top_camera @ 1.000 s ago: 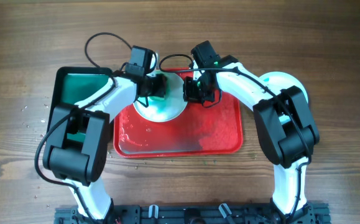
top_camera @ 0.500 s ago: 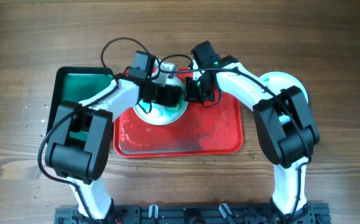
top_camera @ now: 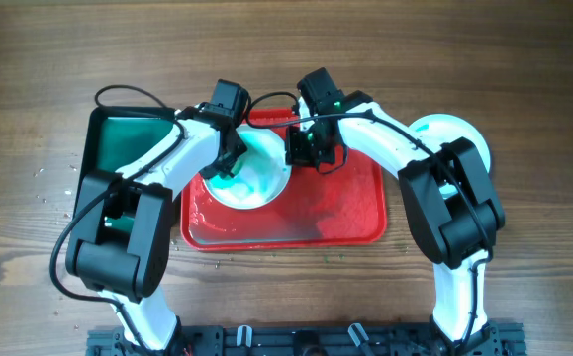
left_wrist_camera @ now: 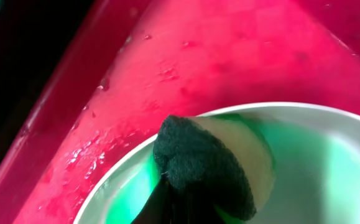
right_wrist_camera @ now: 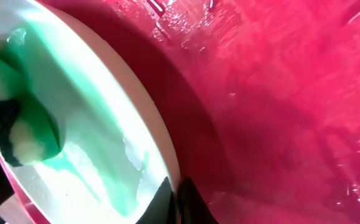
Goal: Clean dirty plates on tray and stack at the side
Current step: 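Scrub the third plate with the sponge while right gripper holds its rim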
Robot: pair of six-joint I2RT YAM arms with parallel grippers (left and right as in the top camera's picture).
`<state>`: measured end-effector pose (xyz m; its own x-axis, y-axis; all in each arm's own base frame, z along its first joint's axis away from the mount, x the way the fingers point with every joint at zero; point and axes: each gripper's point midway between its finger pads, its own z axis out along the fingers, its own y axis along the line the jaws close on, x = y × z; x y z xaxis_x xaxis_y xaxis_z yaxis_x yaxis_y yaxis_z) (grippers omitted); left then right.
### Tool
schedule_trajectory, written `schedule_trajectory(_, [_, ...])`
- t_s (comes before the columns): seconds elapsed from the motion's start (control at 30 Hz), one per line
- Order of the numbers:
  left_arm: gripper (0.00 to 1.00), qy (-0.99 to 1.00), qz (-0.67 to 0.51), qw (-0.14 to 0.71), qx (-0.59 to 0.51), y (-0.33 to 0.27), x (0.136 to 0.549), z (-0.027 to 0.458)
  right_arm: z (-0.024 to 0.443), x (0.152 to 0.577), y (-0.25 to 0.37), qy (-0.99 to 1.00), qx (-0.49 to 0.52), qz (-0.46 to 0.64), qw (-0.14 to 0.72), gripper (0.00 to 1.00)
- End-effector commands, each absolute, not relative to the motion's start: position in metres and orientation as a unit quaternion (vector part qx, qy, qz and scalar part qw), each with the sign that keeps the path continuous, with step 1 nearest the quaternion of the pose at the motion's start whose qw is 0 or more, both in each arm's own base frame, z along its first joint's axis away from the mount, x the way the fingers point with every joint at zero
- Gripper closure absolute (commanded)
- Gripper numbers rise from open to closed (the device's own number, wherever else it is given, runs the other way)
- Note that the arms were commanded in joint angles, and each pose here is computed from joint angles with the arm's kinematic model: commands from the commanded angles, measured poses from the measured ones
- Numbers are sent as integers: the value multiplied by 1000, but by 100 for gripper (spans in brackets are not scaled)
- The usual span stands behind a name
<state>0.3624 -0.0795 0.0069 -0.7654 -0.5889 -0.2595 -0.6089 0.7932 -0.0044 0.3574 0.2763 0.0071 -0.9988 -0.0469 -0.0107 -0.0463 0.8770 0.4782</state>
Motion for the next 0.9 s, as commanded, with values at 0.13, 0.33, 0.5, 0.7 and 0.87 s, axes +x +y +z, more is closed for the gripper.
schedule_trajectory(0.13, [96, 979, -154, 132, -3, -157, 385, -11, -4, 358, 266, -973, 13, -232, 7, 96])
schedule_trajectory(0.33, [96, 926, -305, 87, 207, -206, 340, 7, -4, 359, 266, -973, 13, -232, 5, 96])
schedule_trajectory(0.5, [96, 904, -324, 3, 280, -198, 286, 6, -4, 359, 266, -973, 14, -232, 5, 96])
schedule_trajectory(0.7, [96, 952, -253, 62, 161, -171, 340, -5, -4, 359, 266, -973, 14, -232, 6, 96])
schedule_trajectory(0.87, [96, 949, 119, 190, -222, -25, 394, -10, -4, 359, 266, -973, 14, -232, 5, 96])
